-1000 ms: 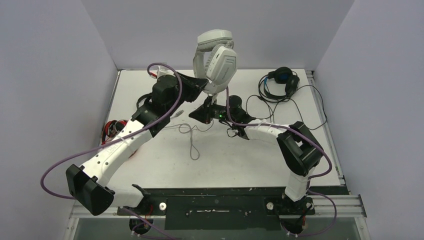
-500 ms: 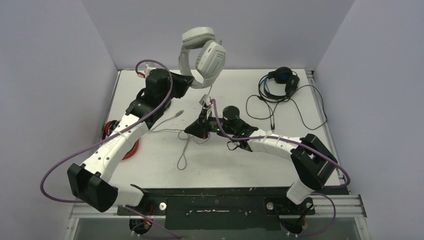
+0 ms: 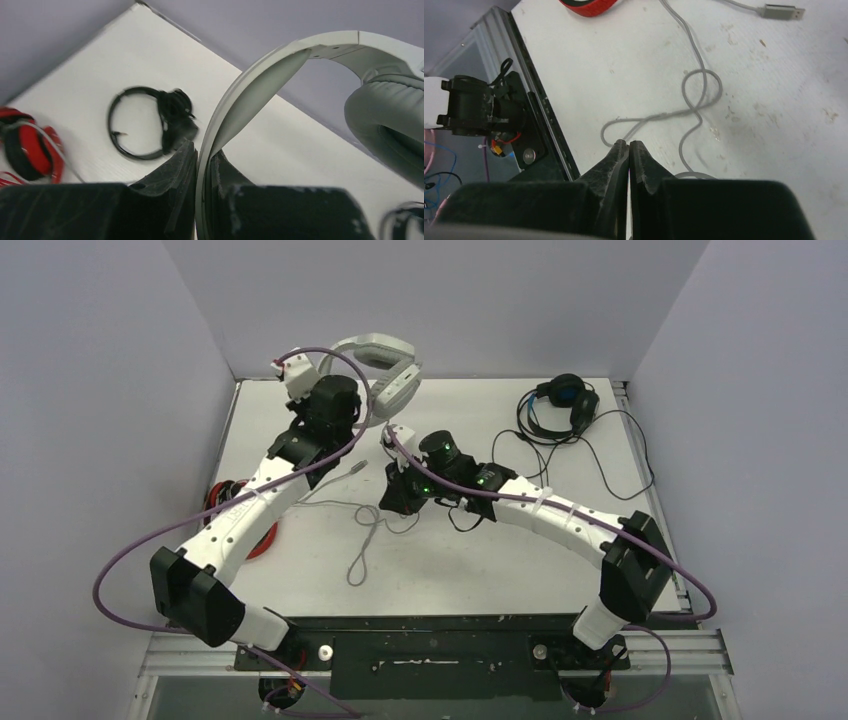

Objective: Wrap the headphones
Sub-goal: Wrap the headphones cable around the headphones.

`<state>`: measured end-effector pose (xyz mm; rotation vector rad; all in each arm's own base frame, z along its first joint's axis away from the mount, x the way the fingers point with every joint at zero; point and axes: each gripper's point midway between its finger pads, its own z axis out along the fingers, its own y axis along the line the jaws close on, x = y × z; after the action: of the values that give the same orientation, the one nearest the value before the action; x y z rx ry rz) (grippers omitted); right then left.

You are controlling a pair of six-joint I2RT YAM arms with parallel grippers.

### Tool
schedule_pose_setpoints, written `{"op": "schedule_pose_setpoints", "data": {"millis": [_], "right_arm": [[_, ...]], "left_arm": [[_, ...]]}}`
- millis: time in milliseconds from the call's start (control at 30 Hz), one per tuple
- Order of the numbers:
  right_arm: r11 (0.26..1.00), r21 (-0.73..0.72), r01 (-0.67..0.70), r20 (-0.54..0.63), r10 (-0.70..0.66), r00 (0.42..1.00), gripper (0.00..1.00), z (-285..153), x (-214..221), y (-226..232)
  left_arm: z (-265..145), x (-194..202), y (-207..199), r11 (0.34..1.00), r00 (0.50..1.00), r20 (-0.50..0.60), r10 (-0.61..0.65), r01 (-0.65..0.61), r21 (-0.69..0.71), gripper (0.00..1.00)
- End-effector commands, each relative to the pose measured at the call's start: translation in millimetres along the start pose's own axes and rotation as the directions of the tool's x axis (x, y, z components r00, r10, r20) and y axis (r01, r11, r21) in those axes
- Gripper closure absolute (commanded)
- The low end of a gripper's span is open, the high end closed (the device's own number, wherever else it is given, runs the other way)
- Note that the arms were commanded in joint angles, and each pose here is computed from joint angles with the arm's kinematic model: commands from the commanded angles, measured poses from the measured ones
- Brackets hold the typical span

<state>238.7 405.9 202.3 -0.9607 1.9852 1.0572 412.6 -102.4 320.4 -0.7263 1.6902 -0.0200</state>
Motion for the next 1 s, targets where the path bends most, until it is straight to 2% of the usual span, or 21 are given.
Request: {"op": "schedule_pose_setpoints", "data": {"millis": [0, 133, 200, 333, 500, 600, 700, 767, 967], "right_arm": [[0.983, 0.010, 0.182, 0.006, -0.182, 0.983, 1.00, -45, -43, 31], [0.983, 0.084, 0.162, -0.025, -0.161, 0.987, 1.00, -63, -50, 19], [0.983, 0.098, 0.154, -0.029, -0.152, 0.988, 1.00, -70, -51, 15], [0.978, 0.138, 0.156, -0.003, -0.157, 0.988, 1.00, -81, -57, 7], [0.953, 0.252, 0.166, 0.040, -0.182, 0.983, 0.89, -100, -61, -15], [0.956, 0.240, 0.168, 0.040, -0.183, 0.982, 0.90, -101, -50, -23], [0.976, 0.169, 0.139, 0.042, -0.148, 0.988, 0.99, -92, -36, -26], [0.984, 0.139, 0.112, 0.043, -0.119, 0.992, 1.00, -86, -30, -28], [0.979, 0.140, 0.148, 0.096, -0.163, 0.982, 1.00, -94, -48, -23]], "left_arm": [[10, -40, 42, 0.951, 0.946, 0.229, 0.228, -0.165, -0.262, 1.00], [7, -43, 57, 0.894, 0.903, 0.233, 0.360, -0.263, -0.363, 1.00], [8, -42, 55, 0.889, 0.900, 0.225, 0.373, -0.277, -0.364, 1.00], [12, -32, 49, 0.881, 0.889, 0.188, 0.417, -0.345, -0.326, 1.00], [14, -16, 37, 0.896, 0.889, 0.154, 0.431, -0.401, -0.191, 1.00], [12, -16, 34, 0.923, 0.915, 0.144, 0.376, -0.357, -0.143, 1.00], [10, -22, 27, 0.954, 0.947, 0.123, 0.297, -0.288, -0.080, 1.00], [6, -28, 23, 0.958, 0.950, 0.130, 0.284, -0.279, -0.061, 1.00], [10, -20, 25, 0.918, 0.913, 0.104, 0.396, -0.391, -0.058, 1.00]]}}
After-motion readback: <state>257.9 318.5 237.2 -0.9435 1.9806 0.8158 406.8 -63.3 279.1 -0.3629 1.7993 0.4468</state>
